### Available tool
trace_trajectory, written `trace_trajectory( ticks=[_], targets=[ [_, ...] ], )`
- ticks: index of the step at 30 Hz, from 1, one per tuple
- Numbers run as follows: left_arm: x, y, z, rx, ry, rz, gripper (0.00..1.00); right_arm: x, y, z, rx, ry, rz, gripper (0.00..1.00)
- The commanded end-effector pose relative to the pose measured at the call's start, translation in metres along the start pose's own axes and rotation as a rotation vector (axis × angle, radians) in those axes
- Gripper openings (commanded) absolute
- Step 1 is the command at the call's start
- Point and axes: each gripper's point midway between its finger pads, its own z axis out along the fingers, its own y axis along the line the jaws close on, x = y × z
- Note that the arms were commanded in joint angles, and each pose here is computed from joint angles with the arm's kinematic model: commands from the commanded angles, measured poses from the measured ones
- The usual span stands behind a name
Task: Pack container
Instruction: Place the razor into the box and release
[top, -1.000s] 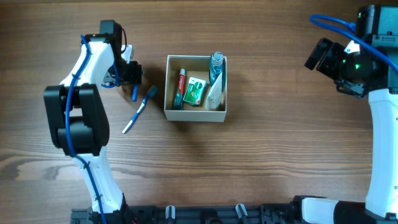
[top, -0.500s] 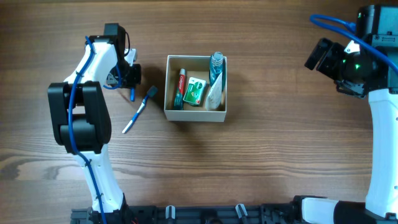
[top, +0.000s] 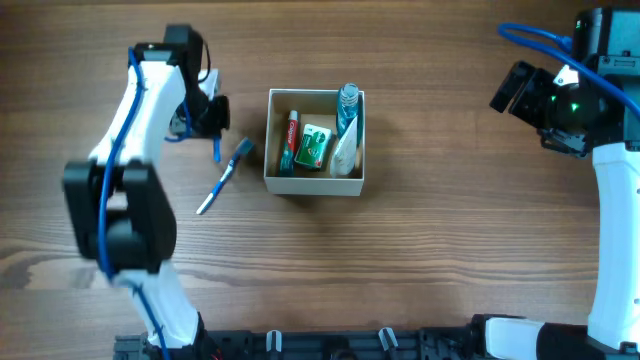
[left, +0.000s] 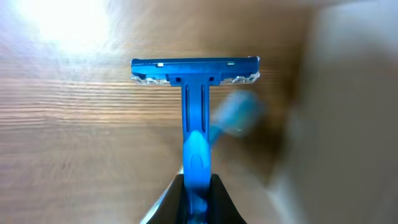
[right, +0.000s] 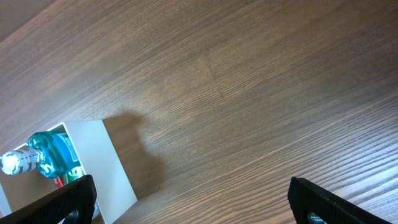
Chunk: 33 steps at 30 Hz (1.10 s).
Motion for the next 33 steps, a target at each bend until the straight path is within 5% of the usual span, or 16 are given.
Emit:
trace_trajectory(
  ticks=[1, 6, 14, 20, 27, 33],
  targets=[
    [-0.002, -0.058, -0.080, 0.097, -0.202, 0.085, 0.04, -0.002, 0.002, 0.002, -0.006, 0.003, 0.016, 1.00],
    [0.008, -0.104, -0.086, 0.129, -0.228, 0.154, 0.04, -0.002, 0.002, 0.002, -0.006, 0.003, 0.016, 1.00],
    [0.017, -0.138, 0.000, 0.105, -0.096, 0.134, 0.04, -0.002, 0.002, 0.002, -0.006, 0.003, 0.016, 1.00],
    [0.020, -0.138, 0.017, 0.089, -0.057, 0.134, 0.33, -0.002, 0.002, 0.002, -0.006, 0.003, 0.016, 1.00],
    [0.020, -0.136, -0.044, 0.105, -0.176, 0.159, 0.48, -0.002, 0.002, 0.002, -0.006, 0.003, 0.016, 1.00],
    [0.029, -0.073, -0.094, -0.164, -0.276, 0.141, 0.65, -0.002, 0.002, 0.002, -0.006, 0.003, 0.016, 1.00]
  ],
)
